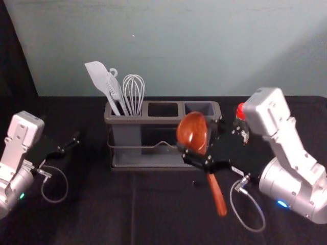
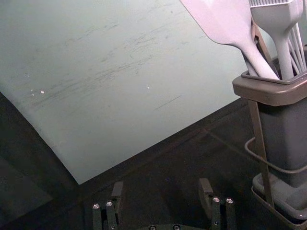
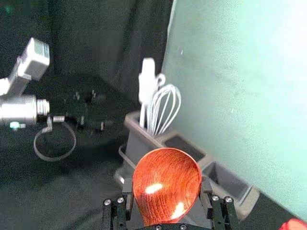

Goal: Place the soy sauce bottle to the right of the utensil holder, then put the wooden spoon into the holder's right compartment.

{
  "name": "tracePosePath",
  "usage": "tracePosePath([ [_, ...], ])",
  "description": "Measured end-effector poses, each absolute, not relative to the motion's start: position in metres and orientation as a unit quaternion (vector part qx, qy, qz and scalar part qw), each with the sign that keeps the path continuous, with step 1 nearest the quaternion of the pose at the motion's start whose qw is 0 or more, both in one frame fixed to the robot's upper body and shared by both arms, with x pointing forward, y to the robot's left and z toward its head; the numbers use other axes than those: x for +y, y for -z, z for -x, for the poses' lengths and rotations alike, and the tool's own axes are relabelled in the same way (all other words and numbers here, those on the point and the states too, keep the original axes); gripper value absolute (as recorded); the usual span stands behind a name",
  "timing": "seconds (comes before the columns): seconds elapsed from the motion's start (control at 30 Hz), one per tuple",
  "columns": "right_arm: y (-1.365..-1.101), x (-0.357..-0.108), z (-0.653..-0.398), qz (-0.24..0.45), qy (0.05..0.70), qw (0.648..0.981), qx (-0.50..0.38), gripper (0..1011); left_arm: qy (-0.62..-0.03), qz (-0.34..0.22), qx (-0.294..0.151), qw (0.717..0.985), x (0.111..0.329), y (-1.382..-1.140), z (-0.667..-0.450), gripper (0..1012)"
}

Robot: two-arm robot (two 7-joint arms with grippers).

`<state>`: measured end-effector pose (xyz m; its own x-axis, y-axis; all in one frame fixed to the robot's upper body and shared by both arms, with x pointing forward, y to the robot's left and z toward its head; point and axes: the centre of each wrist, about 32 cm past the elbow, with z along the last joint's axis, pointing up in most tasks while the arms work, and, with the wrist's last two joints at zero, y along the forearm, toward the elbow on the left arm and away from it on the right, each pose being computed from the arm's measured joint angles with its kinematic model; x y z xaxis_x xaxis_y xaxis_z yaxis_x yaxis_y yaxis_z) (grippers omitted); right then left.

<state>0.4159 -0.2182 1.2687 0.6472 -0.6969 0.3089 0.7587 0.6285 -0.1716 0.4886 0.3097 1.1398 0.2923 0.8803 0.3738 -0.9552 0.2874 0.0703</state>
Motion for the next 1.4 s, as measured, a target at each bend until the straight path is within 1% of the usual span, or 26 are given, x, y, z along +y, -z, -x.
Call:
tracePosePath([
  [0.2, -1.281, -0.220, -0.420, 0.098, 0.405, 0.899, -0.134, 836, -0.580, -0.141, -0.132, 0.791, 0.310, -1.140, -0.489, 1011],
  [0.3, -1.287, -0.219, -0.423, 0.087, 0.405, 0.898, -0.146, 836, -0.580, -0.141, -0.132, 0.791, 0.310, -1.140, -0.489, 1011],
  [0.4, -1.297, -0.218, -0.433, 0.068, 0.407, 0.897, -0.158, 836, -0.580, -0.141, -0.132, 0.791, 0.310, -1.140, -0.489, 1012],
  [0.5, -1.301, -0.218, -0.438, 0.061, 0.407, 0.896, -0.164, 836, -0.580, -0.141, -0.133, 0.791, 0.310, -1.140, -0.489, 1012],
  [0.63, -1.313, -0.215, -0.456, 0.046, 0.405, 0.896, -0.177, 836, -0.580, -0.141, -0.132, 0.791, 0.310, -1.140, -0.489, 1012],
  [0.77, -1.319, -0.213, -0.467, 0.041, 0.406, 0.894, -0.185, 836, -0.580, -0.142, -0.132, 0.791, 0.310, -1.140, -0.489, 1011],
  [0.97, -1.331, -0.209, -0.496, 0.039, 0.414, 0.889, -0.192, 836, -0.580, -0.141, -0.132, 0.791, 0.310, -1.140, -0.489, 1011],
  [1.2, -1.339, -0.204, -0.521, 0.049, 0.420, 0.885, -0.195, 835, -0.580, -0.141, -0.132, 0.791, 0.310, -1.140, -0.489, 1012],
  [1.4, -1.339, -0.198, -0.542, 0.059, 0.424, 0.884, -0.187, 836, -0.580, -0.141, -0.133, 0.791, 0.310, -1.140, -0.489, 1012],
])
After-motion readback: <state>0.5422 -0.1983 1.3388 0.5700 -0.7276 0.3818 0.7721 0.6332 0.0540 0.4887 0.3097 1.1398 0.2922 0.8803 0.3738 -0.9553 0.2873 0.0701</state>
